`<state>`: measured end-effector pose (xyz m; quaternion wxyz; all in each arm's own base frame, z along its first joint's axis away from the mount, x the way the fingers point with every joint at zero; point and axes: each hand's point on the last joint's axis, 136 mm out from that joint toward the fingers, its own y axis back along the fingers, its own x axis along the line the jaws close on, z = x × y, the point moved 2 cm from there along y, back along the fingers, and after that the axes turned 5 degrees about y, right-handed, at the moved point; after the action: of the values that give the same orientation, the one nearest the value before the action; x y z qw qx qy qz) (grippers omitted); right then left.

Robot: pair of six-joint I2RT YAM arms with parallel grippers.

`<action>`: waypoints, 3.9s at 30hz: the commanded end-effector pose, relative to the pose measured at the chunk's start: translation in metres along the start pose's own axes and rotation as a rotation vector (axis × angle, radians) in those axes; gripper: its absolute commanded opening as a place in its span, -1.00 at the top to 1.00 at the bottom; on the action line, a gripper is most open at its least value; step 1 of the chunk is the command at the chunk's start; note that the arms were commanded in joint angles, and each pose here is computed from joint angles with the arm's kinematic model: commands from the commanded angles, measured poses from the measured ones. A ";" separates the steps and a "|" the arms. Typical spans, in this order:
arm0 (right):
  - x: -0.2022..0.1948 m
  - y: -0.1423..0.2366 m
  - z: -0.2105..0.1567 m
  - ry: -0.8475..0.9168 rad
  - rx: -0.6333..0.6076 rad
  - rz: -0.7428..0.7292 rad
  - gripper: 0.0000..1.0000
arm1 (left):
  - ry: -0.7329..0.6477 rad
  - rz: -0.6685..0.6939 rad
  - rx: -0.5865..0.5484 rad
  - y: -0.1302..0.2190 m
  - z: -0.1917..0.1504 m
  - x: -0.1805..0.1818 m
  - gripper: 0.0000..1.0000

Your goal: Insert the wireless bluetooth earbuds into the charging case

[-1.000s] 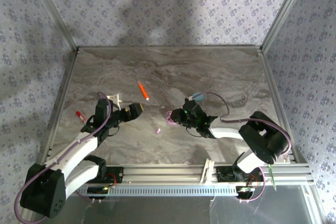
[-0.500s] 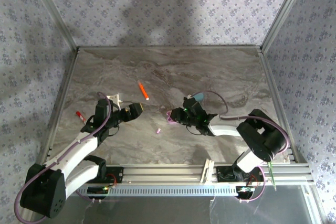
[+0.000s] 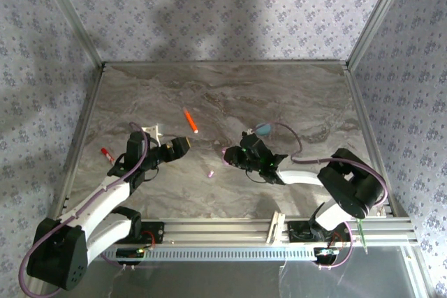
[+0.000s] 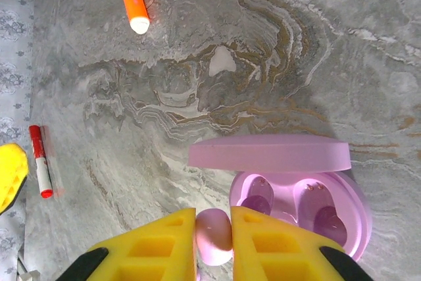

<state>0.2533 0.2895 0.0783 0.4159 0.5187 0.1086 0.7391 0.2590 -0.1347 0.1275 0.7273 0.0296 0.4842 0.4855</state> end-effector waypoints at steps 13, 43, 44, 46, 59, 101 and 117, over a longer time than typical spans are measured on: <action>-0.007 -0.012 0.000 -0.026 -0.020 -0.020 0.62 | -0.028 -0.049 -0.029 0.006 0.010 -0.017 -1.00; -0.013 -0.004 -0.001 -0.029 -0.033 -0.067 0.35 | -0.030 -0.048 -0.031 0.006 0.010 -0.017 -0.99; -0.013 -0.003 -0.001 -0.027 -0.034 -0.069 0.35 | -0.030 -0.048 -0.032 0.006 0.011 -0.017 -1.00; -0.013 0.000 -0.001 -0.024 -0.038 -0.074 0.35 | -0.030 -0.048 -0.031 0.006 0.010 -0.017 -0.99; -0.004 0.028 0.008 0.065 -0.068 -0.095 0.36 | -0.046 -0.057 -0.031 0.006 0.009 -0.020 -1.00; -0.083 0.113 0.005 0.212 0.122 -0.187 -0.48 | -0.162 0.163 0.532 -0.062 -0.103 -0.046 0.98; -0.095 0.114 0.003 0.189 0.152 -0.196 -0.48 | -0.236 0.215 0.585 -0.071 -0.131 -0.050 1.00</action>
<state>0.2122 0.1488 0.0832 0.4407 0.4616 0.2459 0.7296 0.2084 -0.2615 0.0527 0.6835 0.3372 0.5161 0.3908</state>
